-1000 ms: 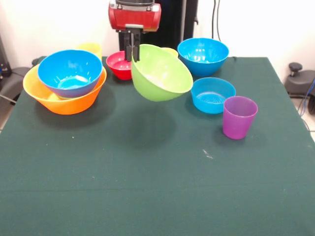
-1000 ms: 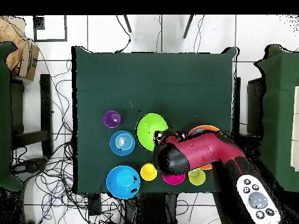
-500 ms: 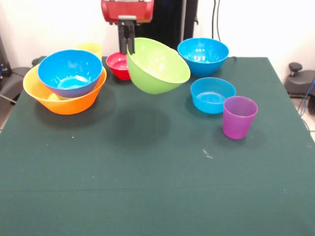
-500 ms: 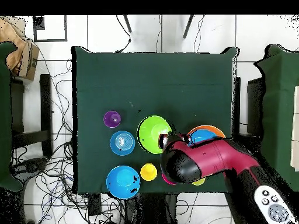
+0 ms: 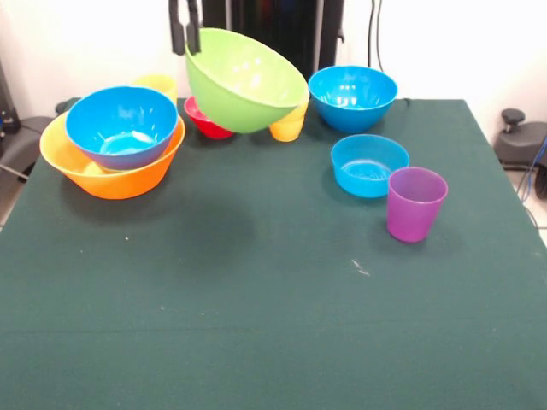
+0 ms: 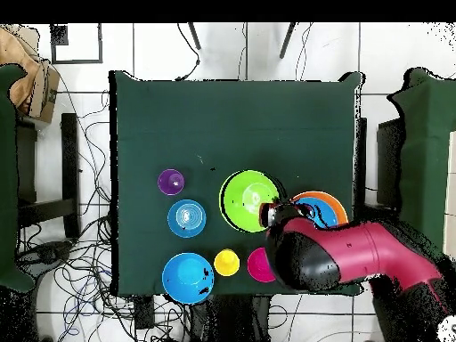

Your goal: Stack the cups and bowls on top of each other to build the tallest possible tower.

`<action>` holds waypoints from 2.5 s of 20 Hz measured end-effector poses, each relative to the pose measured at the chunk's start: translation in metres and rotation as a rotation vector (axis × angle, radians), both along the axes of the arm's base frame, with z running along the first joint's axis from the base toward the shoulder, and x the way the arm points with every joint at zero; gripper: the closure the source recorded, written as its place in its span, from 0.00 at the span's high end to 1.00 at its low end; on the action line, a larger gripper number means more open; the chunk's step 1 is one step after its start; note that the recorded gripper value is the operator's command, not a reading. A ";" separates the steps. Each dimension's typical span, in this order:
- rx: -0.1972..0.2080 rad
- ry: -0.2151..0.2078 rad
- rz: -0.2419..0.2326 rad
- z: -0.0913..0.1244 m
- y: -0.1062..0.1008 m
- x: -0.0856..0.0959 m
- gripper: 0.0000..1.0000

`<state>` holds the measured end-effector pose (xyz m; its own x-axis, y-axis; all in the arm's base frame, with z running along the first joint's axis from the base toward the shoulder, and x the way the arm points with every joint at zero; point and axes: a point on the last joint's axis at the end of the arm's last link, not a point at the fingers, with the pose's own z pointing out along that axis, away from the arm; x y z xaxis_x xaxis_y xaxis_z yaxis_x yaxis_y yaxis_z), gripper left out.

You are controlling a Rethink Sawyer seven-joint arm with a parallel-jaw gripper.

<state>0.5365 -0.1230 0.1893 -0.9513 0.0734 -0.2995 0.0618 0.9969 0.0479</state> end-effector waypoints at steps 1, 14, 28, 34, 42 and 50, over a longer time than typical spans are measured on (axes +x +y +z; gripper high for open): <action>-0.003 -0.001 0.004 0.002 -0.001 0.001 0.00; -0.034 -0.031 0.088 0.018 0.006 0.009 0.00; -0.024 -0.053 0.067 0.023 -0.022 0.007 0.00; -0.031 -0.057 0.061 0.025 -0.042 0.003 0.00; -0.028 -0.070 0.097 0.020 -0.052 0.008 0.00; -0.050 -0.075 0.138 0.013 -0.055 0.006 0.00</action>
<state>0.5426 -0.1777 0.2025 -0.9262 -0.0734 -0.3699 -0.0778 0.9970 -0.0030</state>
